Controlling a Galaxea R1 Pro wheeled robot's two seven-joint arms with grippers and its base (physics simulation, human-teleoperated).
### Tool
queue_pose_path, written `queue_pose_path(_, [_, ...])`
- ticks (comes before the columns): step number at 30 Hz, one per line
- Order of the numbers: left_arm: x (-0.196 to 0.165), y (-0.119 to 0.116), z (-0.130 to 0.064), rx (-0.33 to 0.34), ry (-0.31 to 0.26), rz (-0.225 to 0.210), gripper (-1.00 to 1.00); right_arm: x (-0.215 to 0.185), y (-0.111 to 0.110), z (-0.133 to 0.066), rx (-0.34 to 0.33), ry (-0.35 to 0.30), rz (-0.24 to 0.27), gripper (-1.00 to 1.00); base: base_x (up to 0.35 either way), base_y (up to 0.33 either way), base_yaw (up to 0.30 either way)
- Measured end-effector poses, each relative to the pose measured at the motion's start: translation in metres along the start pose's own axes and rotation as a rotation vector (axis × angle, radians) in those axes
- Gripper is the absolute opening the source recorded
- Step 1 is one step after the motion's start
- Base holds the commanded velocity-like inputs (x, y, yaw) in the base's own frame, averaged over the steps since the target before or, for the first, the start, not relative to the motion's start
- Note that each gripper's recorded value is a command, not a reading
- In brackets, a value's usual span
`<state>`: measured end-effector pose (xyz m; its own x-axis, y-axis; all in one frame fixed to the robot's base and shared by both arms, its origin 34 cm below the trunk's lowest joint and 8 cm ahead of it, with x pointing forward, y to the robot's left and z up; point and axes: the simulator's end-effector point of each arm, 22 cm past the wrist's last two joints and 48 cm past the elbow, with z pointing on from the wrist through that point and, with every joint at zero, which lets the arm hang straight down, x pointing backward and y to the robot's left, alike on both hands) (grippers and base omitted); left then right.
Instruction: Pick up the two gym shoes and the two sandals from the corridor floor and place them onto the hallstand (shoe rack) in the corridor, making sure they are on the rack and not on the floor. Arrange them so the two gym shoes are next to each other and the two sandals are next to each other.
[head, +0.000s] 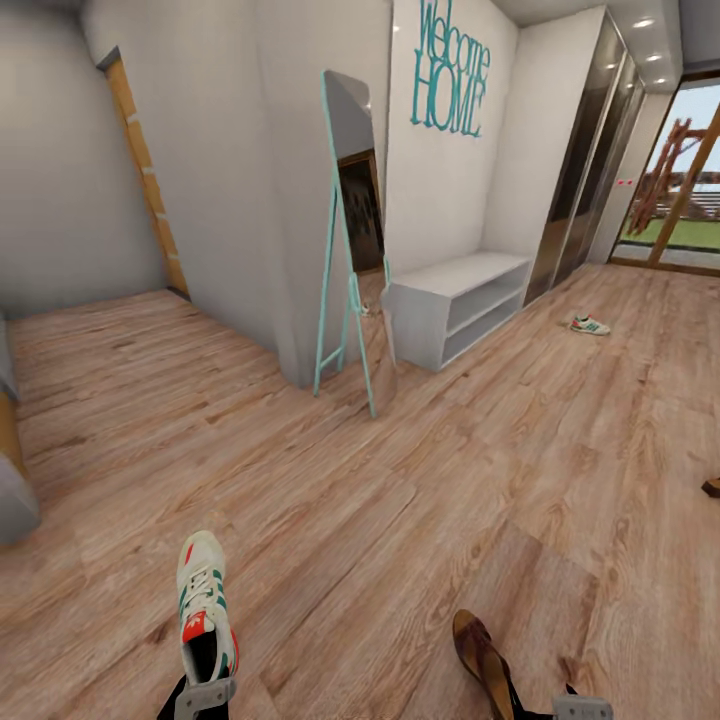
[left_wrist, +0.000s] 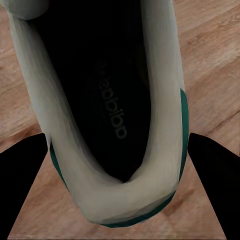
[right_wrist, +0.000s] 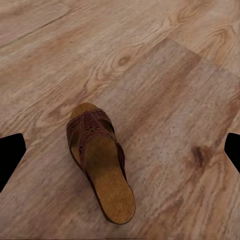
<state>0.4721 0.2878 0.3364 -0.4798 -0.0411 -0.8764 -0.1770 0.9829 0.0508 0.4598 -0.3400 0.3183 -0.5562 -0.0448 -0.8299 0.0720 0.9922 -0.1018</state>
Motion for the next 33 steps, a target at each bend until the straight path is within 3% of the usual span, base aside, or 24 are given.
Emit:
queue_pose_path(6, [-0.004,-0.002,0.002,0.007,-0.009,0.003,-1.0,0.0,0.0,0.0,0.0,-0.001,0.0,1.0,-0.209,-0.151,0.267])
queue_pose_path(12, [-0.01,-0.005,0.009,0.015,-0.006,0.007,-1.0,-0.02,-0.002,0.008,-0.005,-0.035,-0.008,1.0,-0.03,-0.022,0.045])
queue_pose_path(14, [-0.041,-0.014,0.044,0.022,0.004,0.004,-1.0,-0.038,-0.005,0.024,-0.003,0.018,-0.014,1.0,-0.002,-0.001,0.003])
queue_pose_path(15, [-0.055,-0.019,0.054,0.031,-0.005,0.01,-1.0,-0.04,-0.005,0.027,-0.003,0.031,-0.014,1.0,-0.001,-0.001,0.002])
queue_pose_path(18, [-0.082,-0.026,0.084,0.03,0.039,0.004,-1.0,-0.053,-0.006,0.036,-0.002,0.083,-0.015,1.0,0.0,0.0,0.0])
queue_pose_path(19, [-0.108,-0.039,0.108,0.049,0.079,0.008,-1.0,-0.066,-0.004,0.041,-0.006,0.099,-0.017,1.0,0.0,0.0,0.0])
queue_pose_path(20, [-0.156,-0.051,0.126,0.075,0.024,0.008,-1.0,-0.06,0.01,0.039,-0.041,0.116,-0.048,1.0,0.0,0.0,0.0])
queue_pose_path(22, [-0.148,-0.05,0.125,0.073,0.044,0.003,-1.0,-0.056,0.016,0.038,-0.056,0.124,-0.061,1.0,0.0,0.0,0.0])
queue_pose_path(33, [-0.149,-0.054,0.124,0.083,0.043,0.006,-1.0,-0.053,0.021,0.037,-0.068,0.131,-0.072,1.0,0.114,-0.079,0.005])
